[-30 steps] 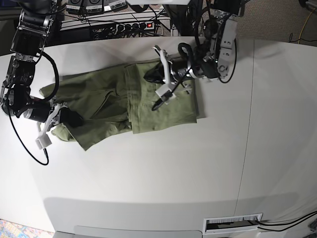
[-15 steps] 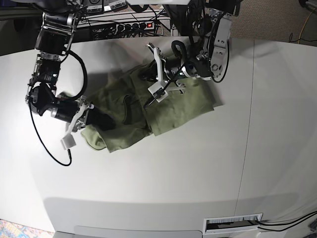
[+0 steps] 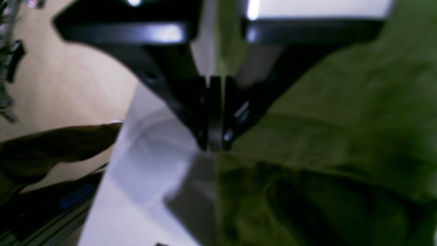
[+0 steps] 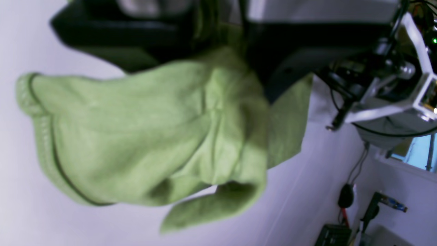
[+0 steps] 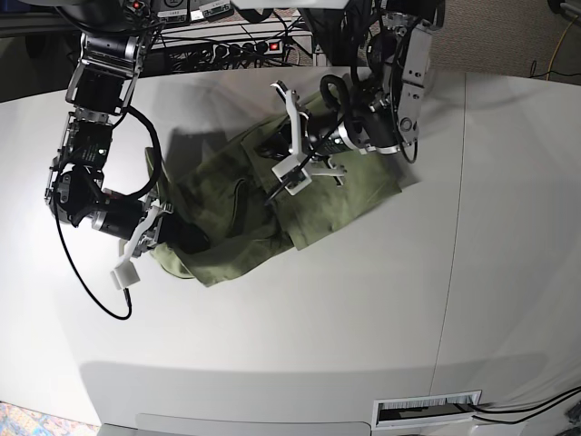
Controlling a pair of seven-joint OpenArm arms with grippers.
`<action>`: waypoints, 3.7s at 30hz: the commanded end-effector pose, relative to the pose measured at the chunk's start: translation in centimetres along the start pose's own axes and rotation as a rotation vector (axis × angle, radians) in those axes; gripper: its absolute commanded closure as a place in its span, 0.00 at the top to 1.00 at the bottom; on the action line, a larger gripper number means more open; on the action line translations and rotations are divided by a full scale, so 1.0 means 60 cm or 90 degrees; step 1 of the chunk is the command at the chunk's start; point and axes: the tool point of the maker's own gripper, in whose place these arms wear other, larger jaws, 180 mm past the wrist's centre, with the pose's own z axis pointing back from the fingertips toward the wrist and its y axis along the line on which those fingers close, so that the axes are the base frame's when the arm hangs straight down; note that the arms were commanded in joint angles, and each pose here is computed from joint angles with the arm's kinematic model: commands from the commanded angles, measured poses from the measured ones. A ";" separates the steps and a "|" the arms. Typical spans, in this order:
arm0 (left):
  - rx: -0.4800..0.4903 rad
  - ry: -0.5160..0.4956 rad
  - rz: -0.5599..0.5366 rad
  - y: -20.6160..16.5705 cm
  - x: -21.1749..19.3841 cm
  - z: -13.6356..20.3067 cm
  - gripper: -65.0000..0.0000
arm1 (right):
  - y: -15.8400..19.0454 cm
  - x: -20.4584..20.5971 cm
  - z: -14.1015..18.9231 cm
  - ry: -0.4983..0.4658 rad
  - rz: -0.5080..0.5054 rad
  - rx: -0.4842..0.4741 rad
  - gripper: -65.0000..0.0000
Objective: Fold the T-shirt properly
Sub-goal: 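Grasp the green shirt with both grippers and lift it off the table, then bunch the lifted shirt together between both grippers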
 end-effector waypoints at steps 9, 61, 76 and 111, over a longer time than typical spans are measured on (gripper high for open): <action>0.217 0.078 -0.092 0.167 -0.063 0.108 0.00 | 0.010 0.040 0.010 -0.042 0.023 0.012 0.00; 0.187 0.008 -0.039 0.148 -0.074 0.073 0.00 | 0.283 -0.045 -0.172 0.070 0.079 0.319 0.21; 0.202 0.009 -0.068 0.146 -0.050 0.087 0.00 | 0.312 -0.020 -0.159 0.026 0.057 0.380 0.22; 0.199 0.045 -0.008 0.076 -0.154 0.129 0.00 | 0.311 -0.119 -0.197 0.171 0.115 0.329 0.22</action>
